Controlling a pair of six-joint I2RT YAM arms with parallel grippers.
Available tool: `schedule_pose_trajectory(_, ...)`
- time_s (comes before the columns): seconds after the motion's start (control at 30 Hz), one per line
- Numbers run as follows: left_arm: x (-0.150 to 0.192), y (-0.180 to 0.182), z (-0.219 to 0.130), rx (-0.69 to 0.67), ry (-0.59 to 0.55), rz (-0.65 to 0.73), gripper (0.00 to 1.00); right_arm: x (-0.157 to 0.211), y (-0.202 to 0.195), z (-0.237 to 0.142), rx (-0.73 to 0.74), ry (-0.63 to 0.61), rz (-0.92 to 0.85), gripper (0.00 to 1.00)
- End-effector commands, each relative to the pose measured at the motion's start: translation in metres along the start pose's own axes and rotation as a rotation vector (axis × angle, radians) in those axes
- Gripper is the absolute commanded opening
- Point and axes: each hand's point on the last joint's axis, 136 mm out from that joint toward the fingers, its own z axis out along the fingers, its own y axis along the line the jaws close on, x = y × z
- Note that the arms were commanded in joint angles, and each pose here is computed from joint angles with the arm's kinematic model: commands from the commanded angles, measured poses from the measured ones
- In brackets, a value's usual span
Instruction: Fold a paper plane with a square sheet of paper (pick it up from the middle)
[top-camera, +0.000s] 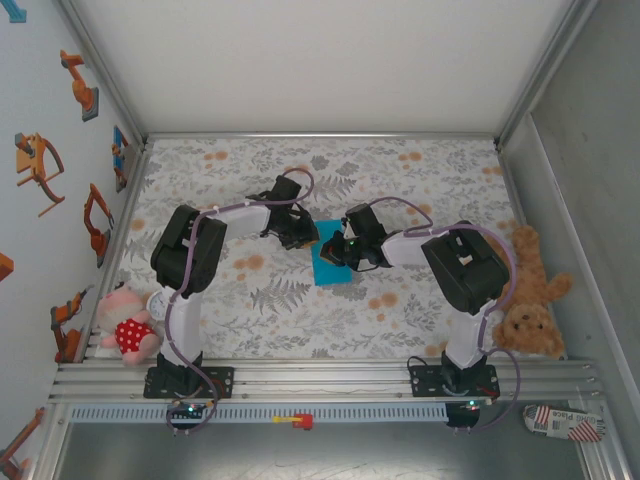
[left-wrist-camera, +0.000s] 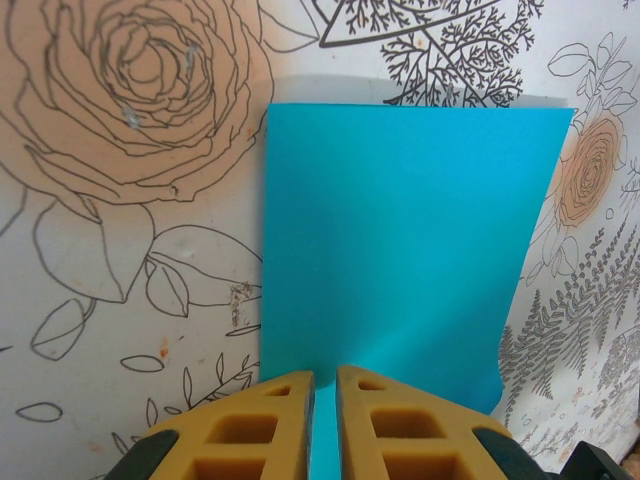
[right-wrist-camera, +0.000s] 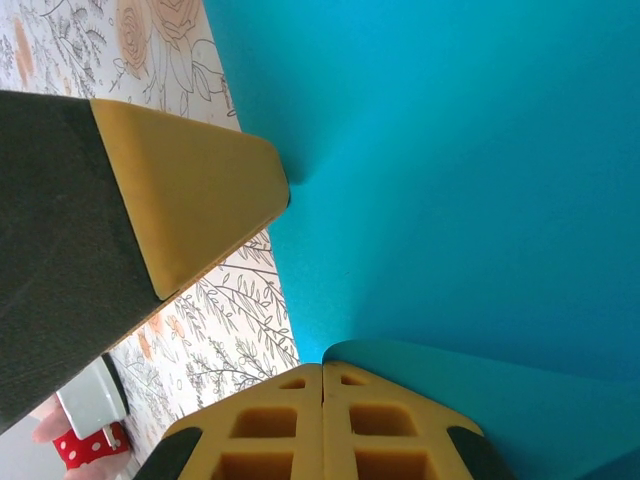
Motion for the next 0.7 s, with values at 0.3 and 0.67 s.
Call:
schedule_pose_trajectory(0.3, 0.0131, 0.0259, 0.0096, -0.078, 0.049, -0.027, 0.16, -0.0023, -0.0029, 0.0055, 0.019, -0.019, 0.008, 0.0)
schedule_pose_trajectory(0.67, 0.0134, 0.0263, 0.0095, -0.077, 0.051, -0.028, 0.16, -0.003, -0.0052, 0.0073, 0.028, -0.017, 0.015, 0.0)
